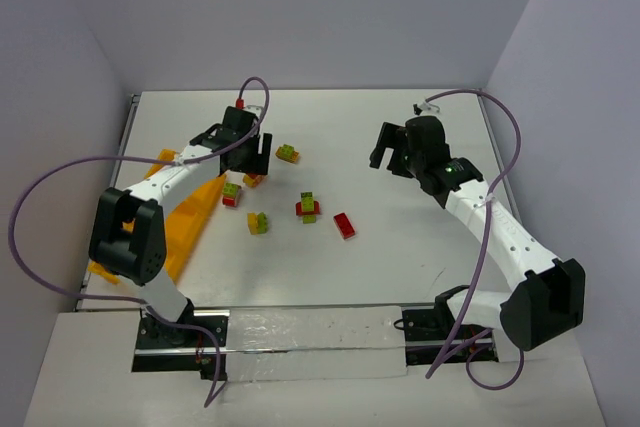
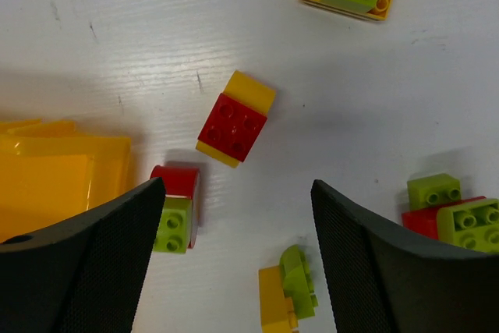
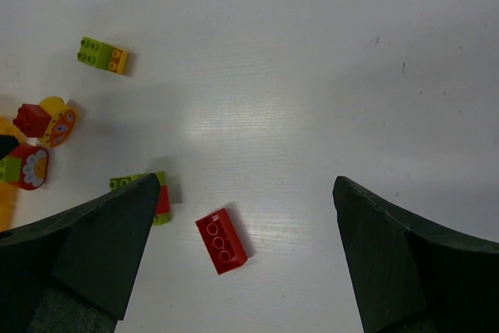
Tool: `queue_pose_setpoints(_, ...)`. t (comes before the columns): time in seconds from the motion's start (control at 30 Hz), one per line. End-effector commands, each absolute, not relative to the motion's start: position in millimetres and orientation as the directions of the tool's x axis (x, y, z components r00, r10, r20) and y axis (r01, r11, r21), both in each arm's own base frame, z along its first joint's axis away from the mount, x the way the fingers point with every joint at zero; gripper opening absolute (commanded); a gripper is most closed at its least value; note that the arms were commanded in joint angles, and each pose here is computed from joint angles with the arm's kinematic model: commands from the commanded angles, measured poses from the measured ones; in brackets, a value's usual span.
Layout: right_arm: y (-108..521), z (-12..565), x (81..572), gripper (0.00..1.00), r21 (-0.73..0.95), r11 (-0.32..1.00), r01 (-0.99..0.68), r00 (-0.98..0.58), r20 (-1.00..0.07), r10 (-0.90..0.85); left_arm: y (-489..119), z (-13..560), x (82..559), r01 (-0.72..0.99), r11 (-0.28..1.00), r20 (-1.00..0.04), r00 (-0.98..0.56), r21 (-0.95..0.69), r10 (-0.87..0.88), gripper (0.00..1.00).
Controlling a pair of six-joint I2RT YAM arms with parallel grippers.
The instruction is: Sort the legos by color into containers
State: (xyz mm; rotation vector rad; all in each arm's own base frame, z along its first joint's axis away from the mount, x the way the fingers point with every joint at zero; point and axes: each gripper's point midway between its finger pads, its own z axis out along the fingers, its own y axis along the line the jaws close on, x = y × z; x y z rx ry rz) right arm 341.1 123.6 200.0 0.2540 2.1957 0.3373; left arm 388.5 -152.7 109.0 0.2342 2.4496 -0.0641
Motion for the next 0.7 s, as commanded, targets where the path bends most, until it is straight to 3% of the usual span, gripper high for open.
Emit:
queue_pose_setpoints(0.0, 124.4, 211.0, 341.5, 1.00, 0.325, 0.944, 0.054, -0.571, -0.765, 0.296, -166.3, 109.2, 411.8, 0.208, 0.978, -0.655, -0.740, -0.008, 0.152, 0.80)
queue_pose_setpoints(0.43, 119.9, 208.0, 339.0, 1.00, 0.302, 0.951, 0.068, -0.579, -0.765, 0.284, -166.2, 80.7, 432.8, 0.212, 0.976, -0.623, -0.756, 0.057, 0.201, 0.83)
queue_pose_setpoints(0.67, 122.7, 206.3, 340.8, 1.00, 0.308, 0.949, 0.070, -0.587, -0.756, 0.289, -169.8, 77.0, 435.8, 0.226, 0.973, -0.616, -0.759, 0.052, 0.209, 0.75)
